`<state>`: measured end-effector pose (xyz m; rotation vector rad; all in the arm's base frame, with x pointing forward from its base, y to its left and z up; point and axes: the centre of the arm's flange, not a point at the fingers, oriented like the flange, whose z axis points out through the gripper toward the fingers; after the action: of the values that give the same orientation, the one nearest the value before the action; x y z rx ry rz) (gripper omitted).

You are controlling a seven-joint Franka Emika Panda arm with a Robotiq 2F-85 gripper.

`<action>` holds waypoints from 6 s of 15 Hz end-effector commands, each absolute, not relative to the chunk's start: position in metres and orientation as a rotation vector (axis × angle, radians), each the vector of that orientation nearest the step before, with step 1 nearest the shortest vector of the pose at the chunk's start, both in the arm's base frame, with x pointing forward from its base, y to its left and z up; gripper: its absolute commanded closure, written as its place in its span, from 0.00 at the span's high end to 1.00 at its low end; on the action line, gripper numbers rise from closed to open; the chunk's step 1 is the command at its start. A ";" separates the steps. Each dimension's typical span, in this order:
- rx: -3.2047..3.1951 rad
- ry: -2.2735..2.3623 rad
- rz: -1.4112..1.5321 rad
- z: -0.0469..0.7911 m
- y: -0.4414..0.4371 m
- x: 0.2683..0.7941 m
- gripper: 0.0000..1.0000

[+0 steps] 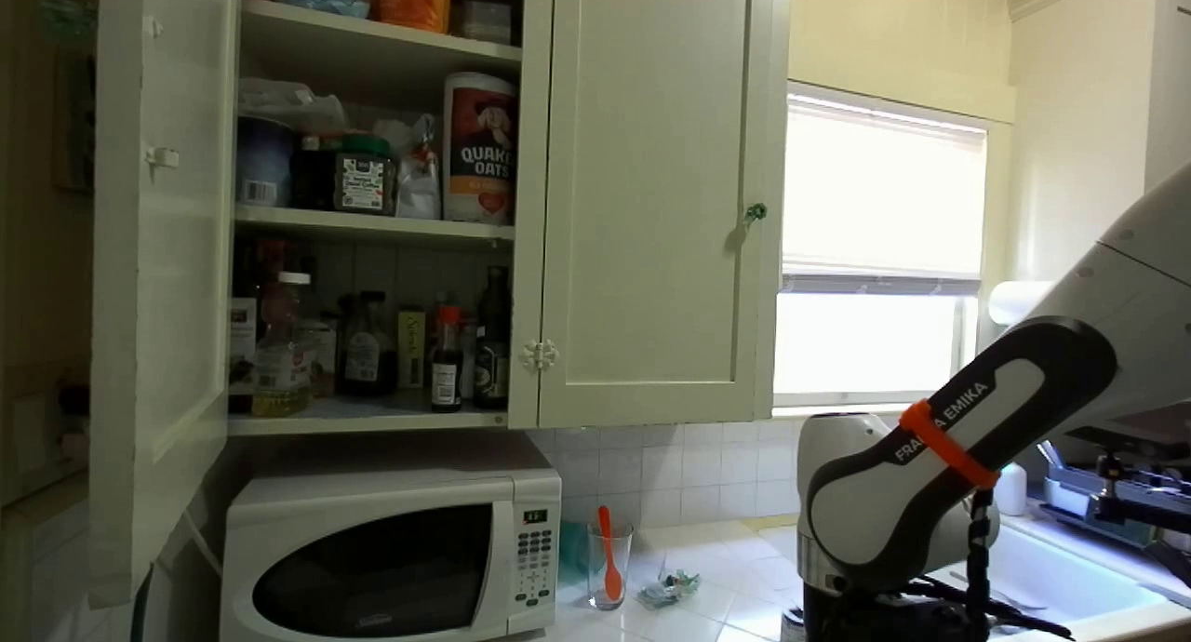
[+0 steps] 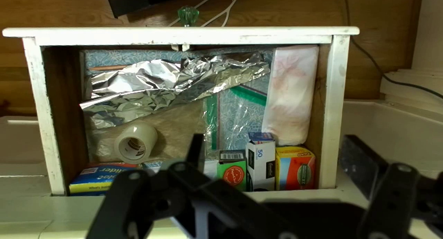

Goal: Remove the white tape from the open drawer.

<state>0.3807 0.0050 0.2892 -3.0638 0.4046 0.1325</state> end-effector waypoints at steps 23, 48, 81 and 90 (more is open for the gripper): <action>-3.306 0.539 0.178 0.090 -0.043 0.367 1.00; -3.605 -0.286 -0.054 0.035 -0.009 0.371 1.00; -3.345 -0.173 -0.571 0.047 -0.101 0.332 1.00; -3.326 -0.337 -0.594 0.043 -0.107 0.355 1.00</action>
<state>0.3485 -0.1114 0.0454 -3.3431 -0.2634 -0.5910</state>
